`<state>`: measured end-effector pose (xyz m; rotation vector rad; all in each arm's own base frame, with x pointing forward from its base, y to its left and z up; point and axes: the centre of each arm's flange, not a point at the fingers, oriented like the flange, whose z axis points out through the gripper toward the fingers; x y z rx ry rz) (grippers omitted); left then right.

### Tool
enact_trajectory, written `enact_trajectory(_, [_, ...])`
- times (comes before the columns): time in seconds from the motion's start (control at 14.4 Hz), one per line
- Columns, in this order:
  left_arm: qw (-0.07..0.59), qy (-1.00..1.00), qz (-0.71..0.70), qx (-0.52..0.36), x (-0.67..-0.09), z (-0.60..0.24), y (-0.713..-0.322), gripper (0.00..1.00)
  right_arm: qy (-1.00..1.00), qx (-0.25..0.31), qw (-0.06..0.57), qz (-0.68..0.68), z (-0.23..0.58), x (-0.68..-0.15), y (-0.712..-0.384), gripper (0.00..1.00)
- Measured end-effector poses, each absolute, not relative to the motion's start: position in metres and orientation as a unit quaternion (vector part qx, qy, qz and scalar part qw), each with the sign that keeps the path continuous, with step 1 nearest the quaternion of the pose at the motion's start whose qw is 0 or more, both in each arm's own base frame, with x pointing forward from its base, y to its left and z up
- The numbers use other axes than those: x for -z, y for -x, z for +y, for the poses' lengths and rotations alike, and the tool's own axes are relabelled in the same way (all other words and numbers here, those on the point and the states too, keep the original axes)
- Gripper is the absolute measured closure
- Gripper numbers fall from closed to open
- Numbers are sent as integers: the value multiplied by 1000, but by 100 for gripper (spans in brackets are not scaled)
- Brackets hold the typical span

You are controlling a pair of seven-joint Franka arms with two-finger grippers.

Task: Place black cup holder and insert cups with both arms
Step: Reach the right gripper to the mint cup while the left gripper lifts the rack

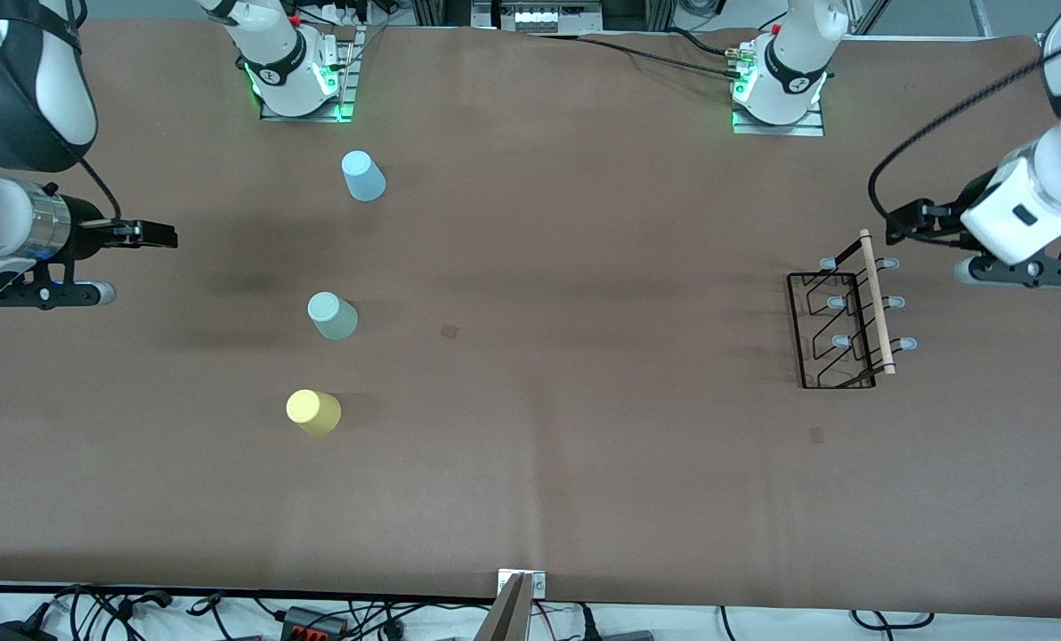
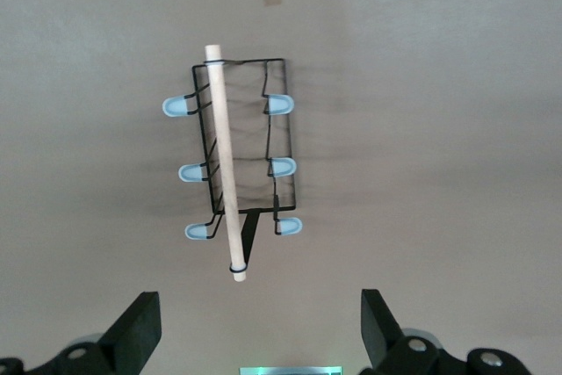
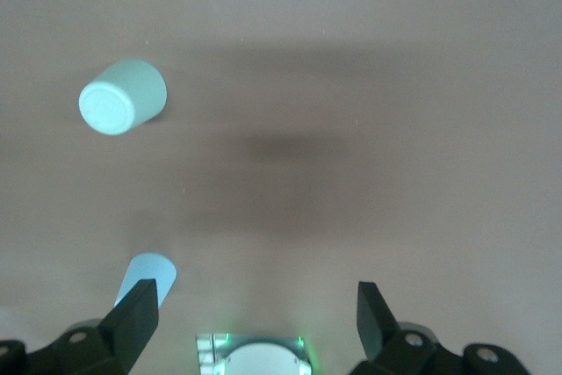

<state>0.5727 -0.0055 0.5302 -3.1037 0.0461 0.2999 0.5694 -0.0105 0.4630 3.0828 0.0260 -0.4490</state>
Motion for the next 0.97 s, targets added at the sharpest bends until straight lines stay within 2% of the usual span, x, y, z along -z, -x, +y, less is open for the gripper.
enact_trajectory(0.35, [11,998,41,-54,-447,32,-602,0,-997,69,14,14,-7,-396,-530,0])
enact_trajectory(0.63, [9,997,51,-57,-395,32,-586,3,-999,34,13,3,13,-359,-525,0])
enact_trajectory(0.9, [9,998,49,-42,-350,35,-563,6,-999,31,15,-27,57,-341,-529,0])
enact_trajectory(0.97, [8,998,49,-46,-339,36,-556,11,-999,28,14,-30,65,-339,-530,0])
